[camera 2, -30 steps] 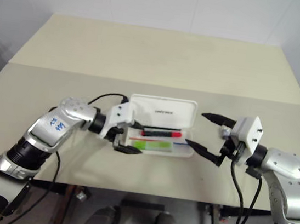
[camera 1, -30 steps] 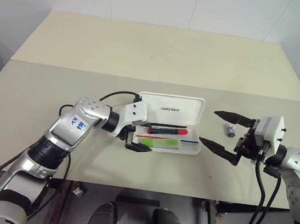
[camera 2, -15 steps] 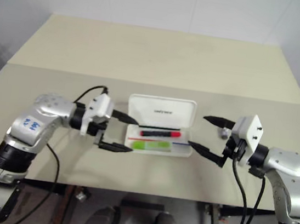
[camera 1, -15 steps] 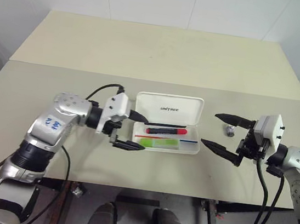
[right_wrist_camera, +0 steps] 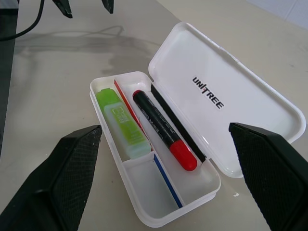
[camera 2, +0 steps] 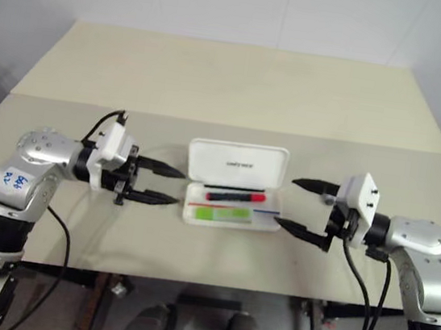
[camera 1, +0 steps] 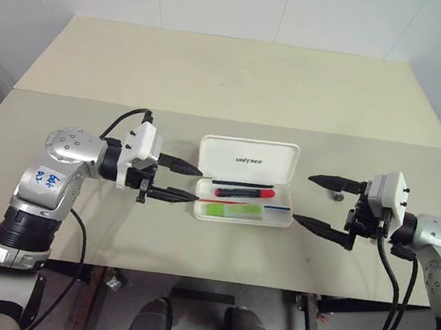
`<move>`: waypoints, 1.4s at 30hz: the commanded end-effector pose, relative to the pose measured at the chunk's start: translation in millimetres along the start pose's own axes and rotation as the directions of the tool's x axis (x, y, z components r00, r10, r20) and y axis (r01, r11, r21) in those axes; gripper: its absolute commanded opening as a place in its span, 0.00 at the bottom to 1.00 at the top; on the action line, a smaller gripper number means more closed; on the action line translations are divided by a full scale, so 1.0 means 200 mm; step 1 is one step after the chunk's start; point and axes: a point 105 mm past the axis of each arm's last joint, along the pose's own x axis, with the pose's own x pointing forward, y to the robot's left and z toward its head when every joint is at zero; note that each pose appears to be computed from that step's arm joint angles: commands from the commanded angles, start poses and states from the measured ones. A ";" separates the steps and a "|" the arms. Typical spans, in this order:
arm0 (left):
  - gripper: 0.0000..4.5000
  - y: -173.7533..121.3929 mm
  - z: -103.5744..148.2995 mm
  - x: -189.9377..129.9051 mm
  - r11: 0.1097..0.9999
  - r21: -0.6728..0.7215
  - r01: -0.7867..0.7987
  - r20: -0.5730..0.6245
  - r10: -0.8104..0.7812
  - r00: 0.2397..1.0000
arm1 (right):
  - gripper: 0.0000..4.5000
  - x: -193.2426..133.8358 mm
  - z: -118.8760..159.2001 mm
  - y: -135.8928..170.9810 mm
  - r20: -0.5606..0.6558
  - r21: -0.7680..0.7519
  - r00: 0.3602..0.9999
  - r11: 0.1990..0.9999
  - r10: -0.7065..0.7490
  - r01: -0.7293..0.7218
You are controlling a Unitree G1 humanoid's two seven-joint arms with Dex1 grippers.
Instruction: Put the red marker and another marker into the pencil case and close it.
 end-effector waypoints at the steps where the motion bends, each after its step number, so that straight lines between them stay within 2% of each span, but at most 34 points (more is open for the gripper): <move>1: 0.56 0.02 0.07 -0.06 0.998 -0.006 -0.056 0.042 0.056 0.998 | 1.00 0.00 0.04 -0.01 0.025 -0.036 1.000 0.999 0.007 -0.006; 4: 0.70 -0.02 0.07 -0.06 1.000 -0.018 -0.019 0.013 0.019 1.000 | 1.00 0.01 0.03 -0.01 0.019 -0.040 0.999 0.999 0.032 -0.031; 8: 1.00 -0.02 0.08 -0.08 0.999 0.033 -0.031 -0.005 0.031 1.000 | 1.00 0.03 -0.02 0.00 -0.017 -0.024 0.997 0.997 0.070 -0.070; 11: 1.00 -0.01 0.10 -0.11 0.998 0.052 -0.035 0.003 0.035 0.999 | 1.00 0.06 -0.08 0.02 -0.049 0.003 0.993 0.994 0.106 -0.106; 15: 1.00 -0.02 0.14 -0.14 0.997 0.071 -0.034 0.035 0.032 0.999 | 0.79 0.11 -0.11 0.03 -0.068 0.015 0.989 0.991 0.133 -0.132; 25: 1.00 -0.04 0.14 -0.18 0.991 0.125 -0.051 0.046 0.046 0.998 | 0.01 0.21 -0.15 0.04 -0.125 0.033 0.976 0.984 0.180 -0.177; 32: 1.00 -0.10 0.08 -0.19 0.991 0.136 0.005 -0.001 -0.005 1.000 | 0.01 0.24 -0.19 0.06 -0.160 0.055 0.963 0.976 0.216 -0.210; 42: 1.00 -0.08 0.09 -0.18 0.989 0.147 -0.036 0.014 0.034 0.999 | 0.01 0.25 -0.27 0.01 -0.198 0.059 0.957 0.977 0.212 -0.205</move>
